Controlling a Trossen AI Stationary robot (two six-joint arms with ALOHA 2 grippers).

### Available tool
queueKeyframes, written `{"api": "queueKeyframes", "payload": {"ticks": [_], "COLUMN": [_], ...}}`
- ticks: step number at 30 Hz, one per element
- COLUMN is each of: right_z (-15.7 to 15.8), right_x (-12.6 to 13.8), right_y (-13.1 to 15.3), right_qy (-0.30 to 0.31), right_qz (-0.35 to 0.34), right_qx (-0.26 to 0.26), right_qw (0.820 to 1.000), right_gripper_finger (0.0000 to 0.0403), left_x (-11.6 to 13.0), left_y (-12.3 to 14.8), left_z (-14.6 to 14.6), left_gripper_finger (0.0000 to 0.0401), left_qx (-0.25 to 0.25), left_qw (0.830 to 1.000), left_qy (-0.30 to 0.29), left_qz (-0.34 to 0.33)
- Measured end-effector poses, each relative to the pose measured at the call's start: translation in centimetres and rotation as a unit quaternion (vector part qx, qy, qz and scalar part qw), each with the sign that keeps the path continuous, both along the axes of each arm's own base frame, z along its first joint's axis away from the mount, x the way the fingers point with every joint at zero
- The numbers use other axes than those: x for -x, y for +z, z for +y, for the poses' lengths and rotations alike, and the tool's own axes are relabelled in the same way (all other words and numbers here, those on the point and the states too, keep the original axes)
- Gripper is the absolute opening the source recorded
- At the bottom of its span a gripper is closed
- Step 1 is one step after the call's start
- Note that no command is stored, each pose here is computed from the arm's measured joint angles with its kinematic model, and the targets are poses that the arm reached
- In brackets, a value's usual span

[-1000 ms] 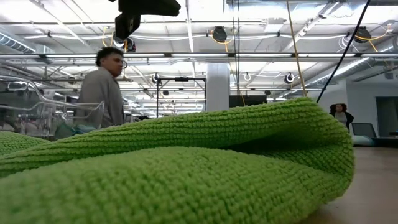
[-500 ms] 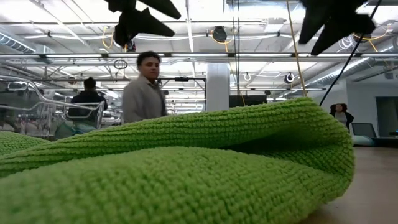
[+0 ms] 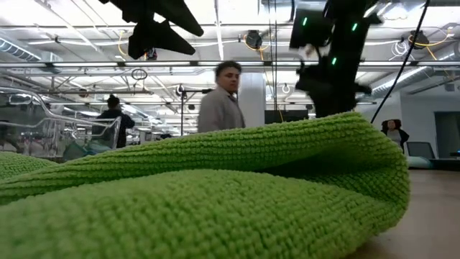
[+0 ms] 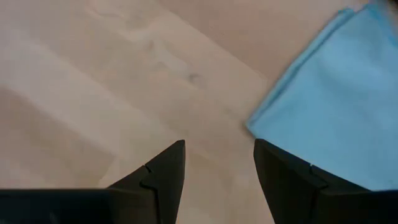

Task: Sort microfiber towel by color & place in baskets
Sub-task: Fold the right blue microfiber towel

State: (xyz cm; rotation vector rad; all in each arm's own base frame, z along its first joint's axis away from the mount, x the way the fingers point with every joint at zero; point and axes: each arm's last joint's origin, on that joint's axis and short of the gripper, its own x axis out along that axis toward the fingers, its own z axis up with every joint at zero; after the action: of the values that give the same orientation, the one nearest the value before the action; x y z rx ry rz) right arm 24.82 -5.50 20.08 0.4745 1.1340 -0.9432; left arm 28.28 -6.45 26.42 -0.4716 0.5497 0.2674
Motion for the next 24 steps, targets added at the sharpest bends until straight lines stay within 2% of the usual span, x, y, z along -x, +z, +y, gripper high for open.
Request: {"api": "queueKeyframes", "payload": {"ticks": [3, 6, 9, 13, 18, 21, 24], "right_z": [-2.3, -4.1, -5.2, -5.7, -5.9, -5.7, -5.1], "right_x": [0.3, 1.4, 2.3, 2.3, 1.8, 1.6, 1.2], "right_y": [-2.5, -4.2, -5.4, -6.4, -6.6, -6.7, -6.6], "right_qy": [-0.019, -0.046, -0.051, -0.041, -0.045, -0.042, -0.016], "right_qz": [0.023, 0.075, 0.104, 0.073, 0.031, 0.010, -0.008], "right_qx": [0.000, 0.029, 0.017, -0.026, -0.034, -0.065, -0.098], "right_qw": [1.000, 0.996, 0.993, 0.996, 0.998, 0.997, 0.995], "right_gripper_finger": [0.0183, 0.0183, 0.0183, 0.0183, 0.0177, 0.0152, 0.0109], "left_x": [0.0, 0.0, 0.0, -0.2, -0.3, -0.3, -0.5], "left_y": [-0.1, -0.3, -0.4, -0.4, -0.4, -0.4, -0.3], "left_z": [0.4, 1.0, 1.5, 2.3, 3.0, 3.3, 3.5], "left_gripper_finger": [0.0180, 0.0180, 0.0180, 0.0180, 0.0180, 0.0180, 0.0179], "left_qx": [0.007, 0.015, 0.022, 0.033, 0.034, 0.037, 0.058], "left_qw": [1.000, 0.999, 0.999, 0.999, 0.998, 0.998, 0.998], "left_qy": [0.005, 0.021, 0.024, 0.027, 0.038, 0.041, 0.016], "left_qz": [0.010, 0.020, 0.024, 0.027, 0.026, 0.027, 0.024]}}
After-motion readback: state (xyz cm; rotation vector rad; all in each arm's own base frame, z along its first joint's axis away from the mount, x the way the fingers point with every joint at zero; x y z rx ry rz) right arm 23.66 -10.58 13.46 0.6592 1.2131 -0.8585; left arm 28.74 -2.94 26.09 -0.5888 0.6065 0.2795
